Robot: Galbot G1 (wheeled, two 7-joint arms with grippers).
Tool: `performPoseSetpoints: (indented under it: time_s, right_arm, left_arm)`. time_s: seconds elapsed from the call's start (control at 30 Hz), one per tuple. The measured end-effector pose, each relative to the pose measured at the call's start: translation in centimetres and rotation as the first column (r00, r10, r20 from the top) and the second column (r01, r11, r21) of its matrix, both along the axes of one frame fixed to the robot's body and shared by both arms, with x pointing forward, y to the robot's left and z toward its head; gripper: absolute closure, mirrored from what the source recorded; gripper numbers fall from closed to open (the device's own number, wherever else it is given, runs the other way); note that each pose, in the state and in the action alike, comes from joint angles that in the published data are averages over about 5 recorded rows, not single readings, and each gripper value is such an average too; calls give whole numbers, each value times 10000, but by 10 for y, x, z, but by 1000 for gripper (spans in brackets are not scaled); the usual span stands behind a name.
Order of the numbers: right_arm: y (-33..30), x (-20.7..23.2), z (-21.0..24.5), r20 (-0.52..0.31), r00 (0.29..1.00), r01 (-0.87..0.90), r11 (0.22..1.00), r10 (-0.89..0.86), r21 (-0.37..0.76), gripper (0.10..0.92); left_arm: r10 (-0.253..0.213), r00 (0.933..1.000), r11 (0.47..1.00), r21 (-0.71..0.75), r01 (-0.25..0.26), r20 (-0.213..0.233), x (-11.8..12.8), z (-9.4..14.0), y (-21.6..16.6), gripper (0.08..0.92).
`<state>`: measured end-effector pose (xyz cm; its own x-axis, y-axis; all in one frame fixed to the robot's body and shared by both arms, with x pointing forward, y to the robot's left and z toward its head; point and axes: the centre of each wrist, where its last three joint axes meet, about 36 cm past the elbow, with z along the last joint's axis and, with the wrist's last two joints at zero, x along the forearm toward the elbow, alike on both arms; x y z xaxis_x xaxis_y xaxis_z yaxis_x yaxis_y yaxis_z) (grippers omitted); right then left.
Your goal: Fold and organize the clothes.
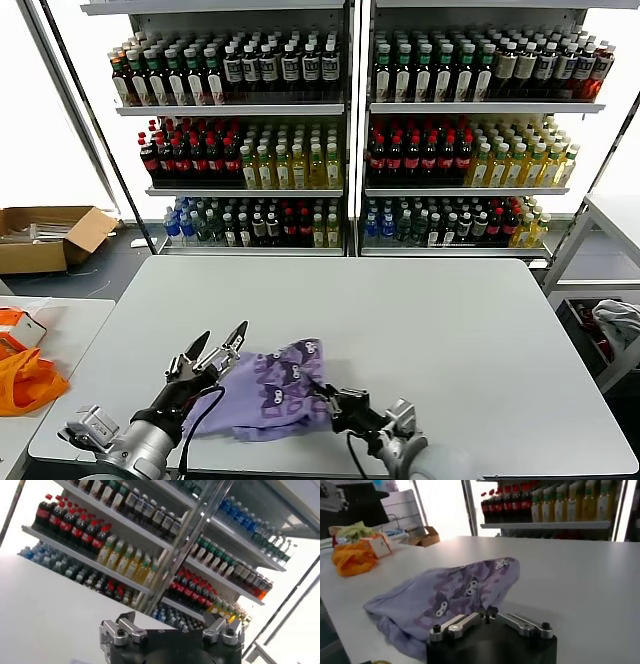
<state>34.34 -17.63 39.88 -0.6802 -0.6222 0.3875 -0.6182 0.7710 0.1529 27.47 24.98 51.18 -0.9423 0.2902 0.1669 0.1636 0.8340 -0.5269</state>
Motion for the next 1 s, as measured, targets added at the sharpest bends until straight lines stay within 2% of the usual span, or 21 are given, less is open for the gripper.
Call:
performPoseSetpoints:
  time_s: [0.2, 0.3, 0.5, 0.7, 1.0]
  right_arm:
    - [-43, -8, -3, -56, 9980, 618, 9883, -631, -1394, 897]
    - [-62, -11, -1, -8, 9955, 923, 9755, -944, -1998, 836]
    - [-94, -11, 17, 318, 9846, 1739, 9491, -1716, -2625, 663]
    - [-106, -6, 47, 845, 9694, 2441, 9427, -2306, -2273, 490]
    - [-77, 8, 54, 1116, 9556, 2803, 9580, -2726, -602, 248]
  left_arm:
    - [-75, 9999, 9999, -85, 74, -117, 0, -4, -3, 177]
    - [-136, 9998, 9999, -89, 135, -118, 1, -4, -4, 177]
    - [-199, 9997, 9998, -31, 199, -130, -2, -2, -4, 177]
    - [-217, 9997, 9997, 63, 217, -77, -4, 1, -3, 177]
    - [-208, 9998, 9997, 82, 208, -69, -6, 2, -3, 177]
